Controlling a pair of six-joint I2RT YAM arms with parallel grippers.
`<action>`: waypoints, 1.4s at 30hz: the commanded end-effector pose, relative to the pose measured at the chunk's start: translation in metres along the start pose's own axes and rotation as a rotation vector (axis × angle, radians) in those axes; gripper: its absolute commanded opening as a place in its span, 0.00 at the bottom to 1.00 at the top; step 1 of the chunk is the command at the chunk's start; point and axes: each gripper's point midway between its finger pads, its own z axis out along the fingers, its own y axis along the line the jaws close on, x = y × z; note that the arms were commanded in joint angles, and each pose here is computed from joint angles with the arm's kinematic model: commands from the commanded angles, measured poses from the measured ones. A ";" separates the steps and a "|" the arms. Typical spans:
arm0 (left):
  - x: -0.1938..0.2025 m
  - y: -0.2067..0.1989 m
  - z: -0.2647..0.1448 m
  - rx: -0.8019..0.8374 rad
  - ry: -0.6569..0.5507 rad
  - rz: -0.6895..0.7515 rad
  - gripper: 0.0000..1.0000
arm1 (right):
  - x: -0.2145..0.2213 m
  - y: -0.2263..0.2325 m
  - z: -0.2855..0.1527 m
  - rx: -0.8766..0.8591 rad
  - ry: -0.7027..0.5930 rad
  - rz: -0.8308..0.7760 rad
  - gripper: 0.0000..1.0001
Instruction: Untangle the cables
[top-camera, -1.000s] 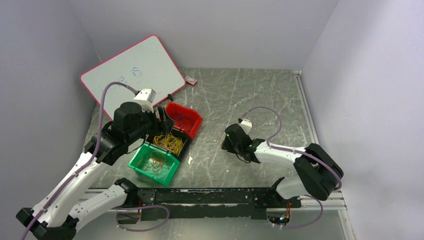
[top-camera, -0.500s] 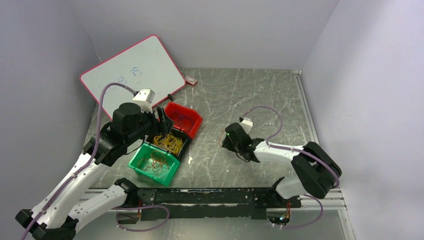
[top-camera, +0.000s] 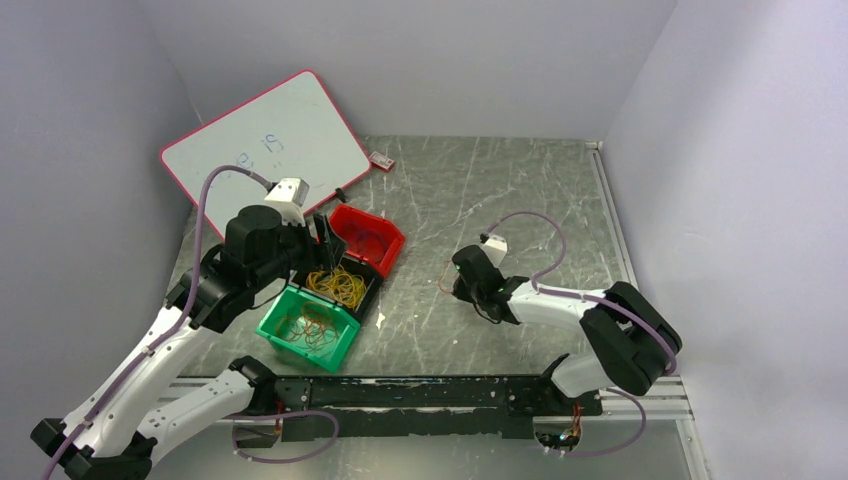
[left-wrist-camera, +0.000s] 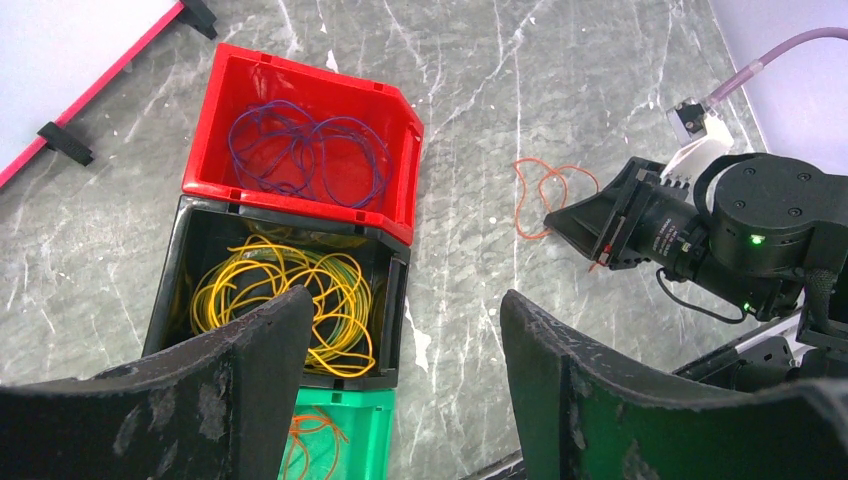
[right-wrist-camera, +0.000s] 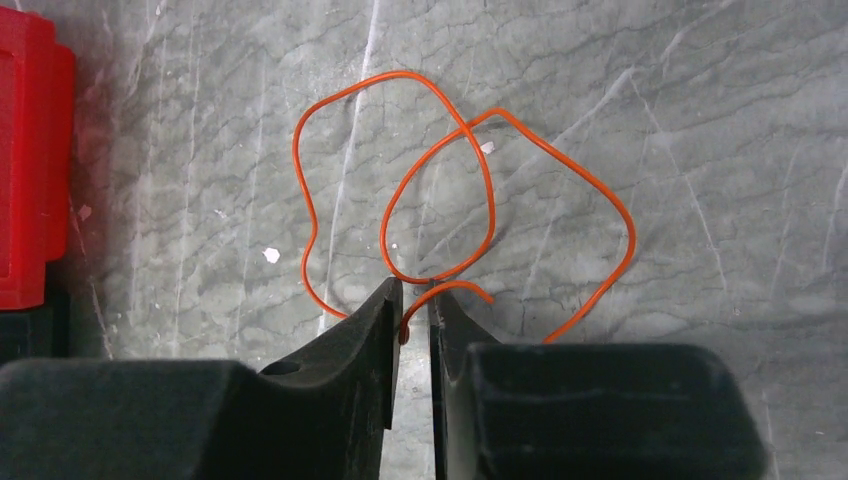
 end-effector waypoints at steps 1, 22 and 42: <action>0.000 0.001 -0.001 -0.002 -0.008 0.005 0.74 | -0.016 0.000 -0.005 -0.004 -0.058 -0.041 0.16; -0.007 -0.015 0.006 0.075 -0.022 0.021 0.74 | -0.155 0.051 -0.135 -0.110 -0.348 -0.307 0.00; -0.021 -0.048 0.015 0.250 -0.075 0.062 0.76 | -0.212 0.150 -0.252 -0.570 -0.441 -0.388 0.00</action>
